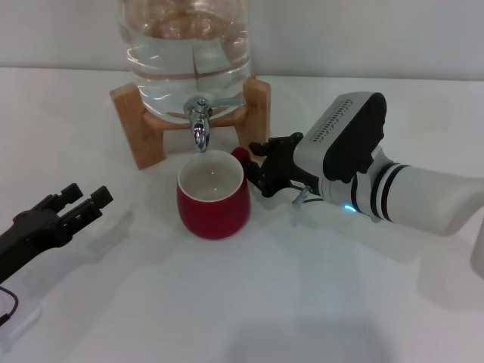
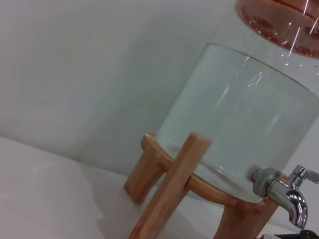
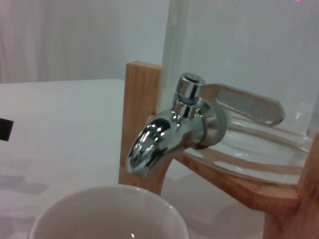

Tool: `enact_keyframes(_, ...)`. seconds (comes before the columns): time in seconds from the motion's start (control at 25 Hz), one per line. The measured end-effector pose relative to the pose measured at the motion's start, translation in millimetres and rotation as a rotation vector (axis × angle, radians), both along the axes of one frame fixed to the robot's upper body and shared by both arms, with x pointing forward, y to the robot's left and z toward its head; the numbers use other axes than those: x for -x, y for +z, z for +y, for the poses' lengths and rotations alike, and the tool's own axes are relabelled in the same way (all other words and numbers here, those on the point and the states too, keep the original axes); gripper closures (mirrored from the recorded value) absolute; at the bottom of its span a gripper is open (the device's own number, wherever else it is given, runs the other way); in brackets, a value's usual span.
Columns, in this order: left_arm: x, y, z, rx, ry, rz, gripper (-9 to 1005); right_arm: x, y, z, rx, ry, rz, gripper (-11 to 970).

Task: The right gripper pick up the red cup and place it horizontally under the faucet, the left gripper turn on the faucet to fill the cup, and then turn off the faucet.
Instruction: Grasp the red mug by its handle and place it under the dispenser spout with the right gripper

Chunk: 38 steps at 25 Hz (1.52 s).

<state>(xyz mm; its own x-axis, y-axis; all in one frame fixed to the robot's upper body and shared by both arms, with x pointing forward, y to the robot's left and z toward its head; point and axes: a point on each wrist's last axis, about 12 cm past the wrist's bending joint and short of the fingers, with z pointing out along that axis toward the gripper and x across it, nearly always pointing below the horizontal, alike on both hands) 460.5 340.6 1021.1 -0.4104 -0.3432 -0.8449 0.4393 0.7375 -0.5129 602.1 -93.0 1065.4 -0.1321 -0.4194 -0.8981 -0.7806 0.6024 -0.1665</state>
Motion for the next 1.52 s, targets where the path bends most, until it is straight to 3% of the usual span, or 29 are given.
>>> enact_keyframes(1.16,-2.5,-0.2,-0.1,-0.005,0.003,0.006,166,3.2,-1.4,-2.9,-0.003,0.005,0.004,691)
enact_keyframes(1.52,-2.6,2.3,5.4,-0.008,0.004,0.001,167,12.5,-3.5,-12.4,-0.037,-0.015,0.023,690)
